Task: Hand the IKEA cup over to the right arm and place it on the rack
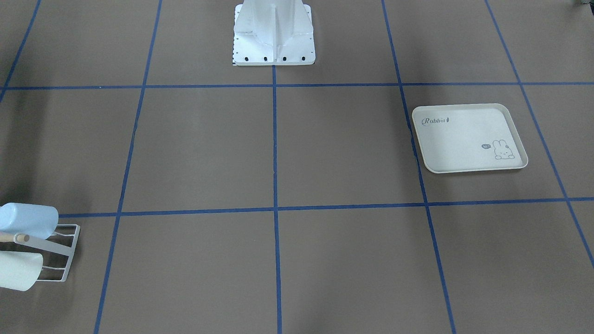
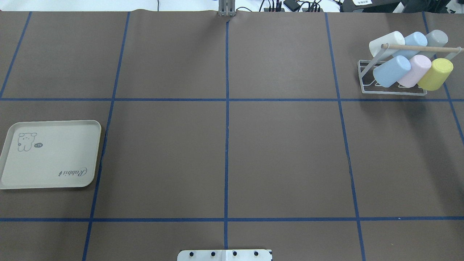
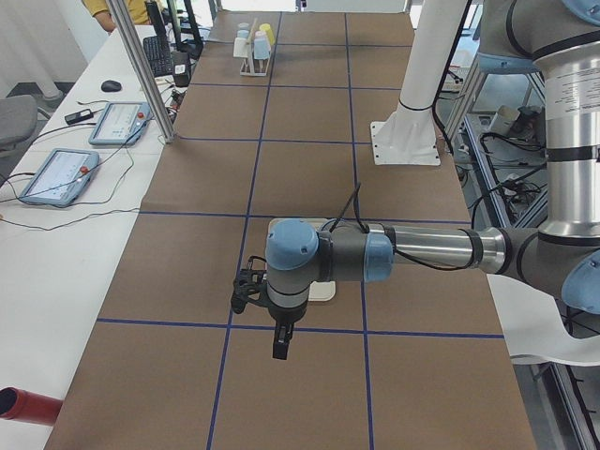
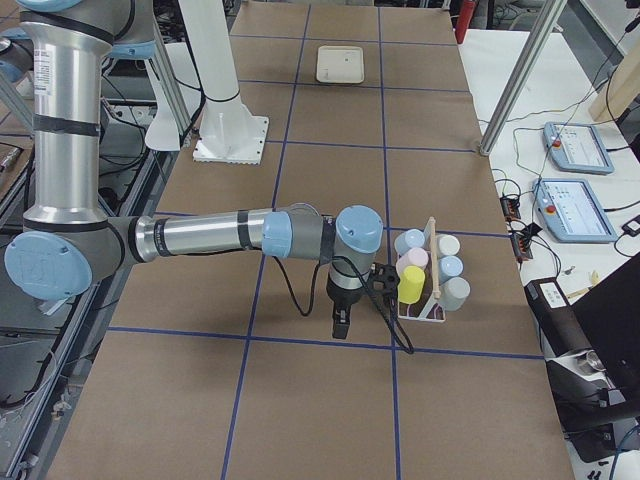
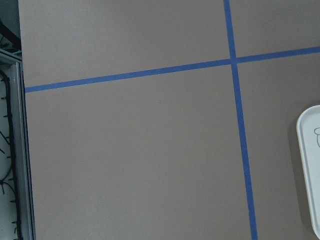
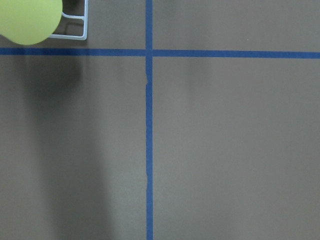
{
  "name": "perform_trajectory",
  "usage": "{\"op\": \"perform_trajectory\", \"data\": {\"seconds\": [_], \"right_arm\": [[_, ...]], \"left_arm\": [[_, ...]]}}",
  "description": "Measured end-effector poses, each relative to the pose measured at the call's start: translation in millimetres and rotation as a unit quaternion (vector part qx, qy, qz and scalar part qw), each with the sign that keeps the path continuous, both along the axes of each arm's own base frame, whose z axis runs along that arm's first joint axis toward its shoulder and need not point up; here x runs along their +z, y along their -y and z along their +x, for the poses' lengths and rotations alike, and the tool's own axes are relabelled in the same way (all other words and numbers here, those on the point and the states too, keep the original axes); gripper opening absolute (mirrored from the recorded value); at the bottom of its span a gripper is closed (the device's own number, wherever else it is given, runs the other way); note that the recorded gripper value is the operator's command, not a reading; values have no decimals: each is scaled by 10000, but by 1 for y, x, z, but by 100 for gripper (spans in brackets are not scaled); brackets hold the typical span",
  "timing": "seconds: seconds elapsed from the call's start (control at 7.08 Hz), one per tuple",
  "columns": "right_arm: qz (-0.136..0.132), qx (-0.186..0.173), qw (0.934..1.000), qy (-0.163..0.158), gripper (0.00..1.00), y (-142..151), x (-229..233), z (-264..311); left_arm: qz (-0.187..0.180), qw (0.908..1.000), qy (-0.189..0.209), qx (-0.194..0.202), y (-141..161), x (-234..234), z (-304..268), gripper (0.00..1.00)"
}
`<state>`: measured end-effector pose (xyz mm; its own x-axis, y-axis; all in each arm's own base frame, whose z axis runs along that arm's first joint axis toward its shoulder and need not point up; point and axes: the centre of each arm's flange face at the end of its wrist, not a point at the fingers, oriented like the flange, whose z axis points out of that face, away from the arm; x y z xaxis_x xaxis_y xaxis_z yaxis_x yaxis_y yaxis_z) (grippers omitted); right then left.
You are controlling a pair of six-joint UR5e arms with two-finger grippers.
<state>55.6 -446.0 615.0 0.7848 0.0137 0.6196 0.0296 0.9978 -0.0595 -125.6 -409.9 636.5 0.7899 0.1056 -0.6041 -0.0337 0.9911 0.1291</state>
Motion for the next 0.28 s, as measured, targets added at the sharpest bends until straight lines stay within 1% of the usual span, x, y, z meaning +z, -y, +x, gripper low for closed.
{"op": "perform_trajectory", "data": {"seconds": [0.28], "right_arm": [[-8,0,10000,-4,100,-1,1,0]], "left_arm": [[14,9999,101,1,0,-1,-2,100]]}}
